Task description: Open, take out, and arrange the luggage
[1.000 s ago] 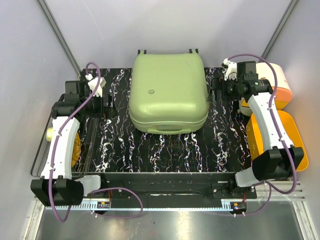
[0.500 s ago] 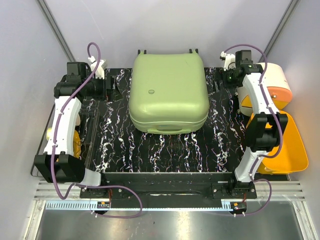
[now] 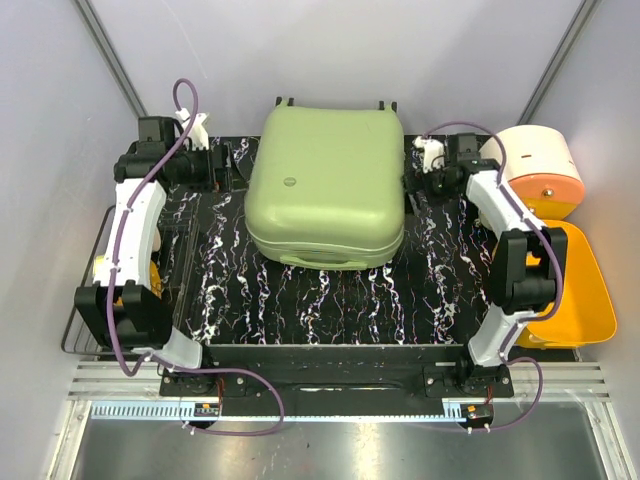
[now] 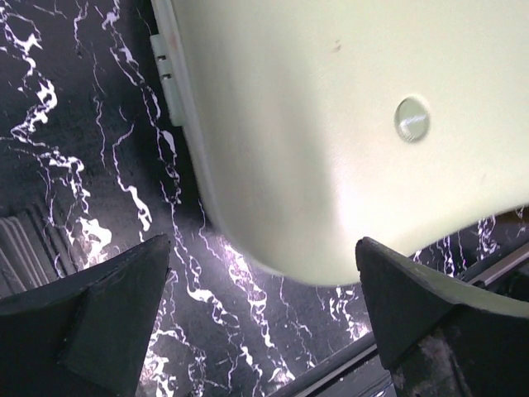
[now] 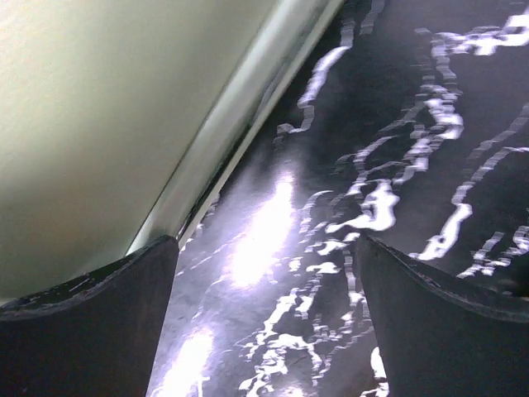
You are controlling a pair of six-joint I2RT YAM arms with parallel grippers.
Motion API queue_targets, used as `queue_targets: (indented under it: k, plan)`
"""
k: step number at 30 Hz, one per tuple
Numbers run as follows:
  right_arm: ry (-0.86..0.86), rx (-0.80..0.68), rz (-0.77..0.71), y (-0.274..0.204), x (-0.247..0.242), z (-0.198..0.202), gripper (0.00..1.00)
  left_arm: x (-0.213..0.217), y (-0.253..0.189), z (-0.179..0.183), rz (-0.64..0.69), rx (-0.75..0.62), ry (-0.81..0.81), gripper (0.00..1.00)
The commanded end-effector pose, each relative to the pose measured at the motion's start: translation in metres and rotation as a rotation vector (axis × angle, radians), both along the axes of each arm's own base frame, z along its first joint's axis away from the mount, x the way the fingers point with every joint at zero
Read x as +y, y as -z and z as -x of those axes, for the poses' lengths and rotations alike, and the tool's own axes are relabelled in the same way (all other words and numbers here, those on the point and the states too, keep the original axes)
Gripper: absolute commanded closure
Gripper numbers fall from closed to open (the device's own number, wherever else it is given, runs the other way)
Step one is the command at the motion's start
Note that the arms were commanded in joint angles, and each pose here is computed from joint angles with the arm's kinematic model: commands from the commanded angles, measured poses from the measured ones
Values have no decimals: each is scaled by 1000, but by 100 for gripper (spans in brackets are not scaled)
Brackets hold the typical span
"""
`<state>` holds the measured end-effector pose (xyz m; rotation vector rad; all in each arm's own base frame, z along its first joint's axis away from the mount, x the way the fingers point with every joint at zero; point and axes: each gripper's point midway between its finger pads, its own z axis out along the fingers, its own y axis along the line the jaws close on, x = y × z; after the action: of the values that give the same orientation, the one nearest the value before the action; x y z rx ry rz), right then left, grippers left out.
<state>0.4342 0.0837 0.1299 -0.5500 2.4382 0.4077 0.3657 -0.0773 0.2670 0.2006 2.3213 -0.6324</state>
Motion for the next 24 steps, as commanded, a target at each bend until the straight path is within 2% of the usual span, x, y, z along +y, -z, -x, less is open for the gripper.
queue_targets:
  k: [1, 5, 7, 9, 13, 18, 24]
  plan:
    - [-337, -75, -165, -27, 110, 65, 0, -2, -27, -40, 65, -104, 0, 1]
    - [-424, -78, -214, -31, 125, 99, 0, -8, -32, -76, 109, -125, 55, 1]
    - [-453, -99, -234, -41, 125, 113, 0, -10, -11, -96, 125, -76, 63, 1]
    - [-450, -127, -196, -42, 116, 119, 0, -10, -13, -112, 127, -92, 70, 1]
    - [-389, -187, -124, -55, 89, 123, 0, -14, 19, -137, 143, -39, 102, 1]
    - [-336, -177, -113, -56, 54, 119, 0, -53, 38, -132, 251, 12, 255, 1]
    - [-407, -187, -67, -37, 46, 133, 1, -125, 61, -106, 380, 77, 504, 1]
